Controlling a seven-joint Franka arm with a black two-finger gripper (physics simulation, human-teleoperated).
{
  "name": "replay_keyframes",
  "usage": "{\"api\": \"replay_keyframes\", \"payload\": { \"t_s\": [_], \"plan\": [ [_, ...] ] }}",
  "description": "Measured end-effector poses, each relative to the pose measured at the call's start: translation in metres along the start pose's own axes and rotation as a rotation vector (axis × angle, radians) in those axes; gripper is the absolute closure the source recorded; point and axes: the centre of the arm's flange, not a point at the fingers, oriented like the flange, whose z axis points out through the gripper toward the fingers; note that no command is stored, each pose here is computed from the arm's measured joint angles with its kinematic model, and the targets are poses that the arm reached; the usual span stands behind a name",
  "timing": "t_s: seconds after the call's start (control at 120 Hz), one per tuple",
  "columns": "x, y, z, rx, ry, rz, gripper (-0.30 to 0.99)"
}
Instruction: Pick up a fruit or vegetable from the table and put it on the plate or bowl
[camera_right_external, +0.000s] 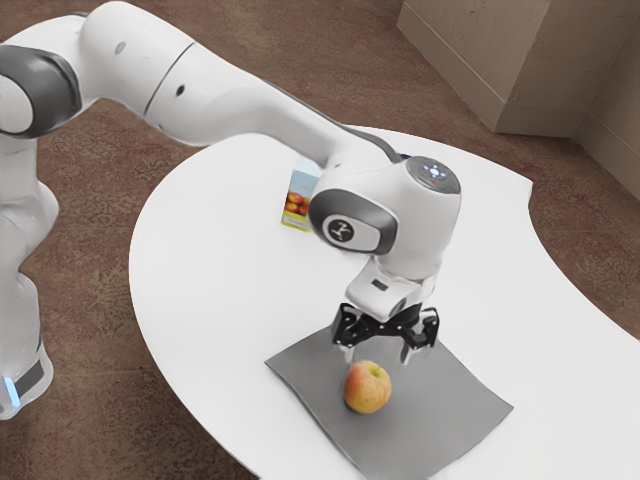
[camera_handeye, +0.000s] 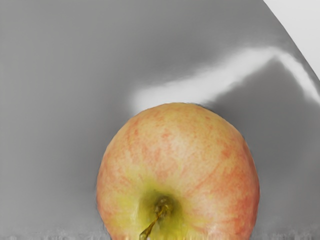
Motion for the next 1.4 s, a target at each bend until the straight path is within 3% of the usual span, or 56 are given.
{"api": "replay_keyframes", "payload": {
  "t_s": [0.175, 0.25, 0.333, 0.383, 0.633, 1.4],
  "plan": [
    [-0.014, -0.015, -0.045, 0.092, 0.005, -0.024, 0.01],
    [-0.059, -0.038, -0.061, 0.139, -0.025, -0.086, 0.01],
    [-0.124, -0.067, -0.047, 0.137, -0.056, -0.174, 0.0],
    [-0.14, -0.078, -0.04, 0.133, -0.063, -0.192, 0.0],
    [-0.145, -0.107, -0.004, 0.103, -0.048, -0.162, 0.0],
    [-0.172, -0.104, -0.003, 0.067, -0.061, -0.13, 0.0]
  ]
}}
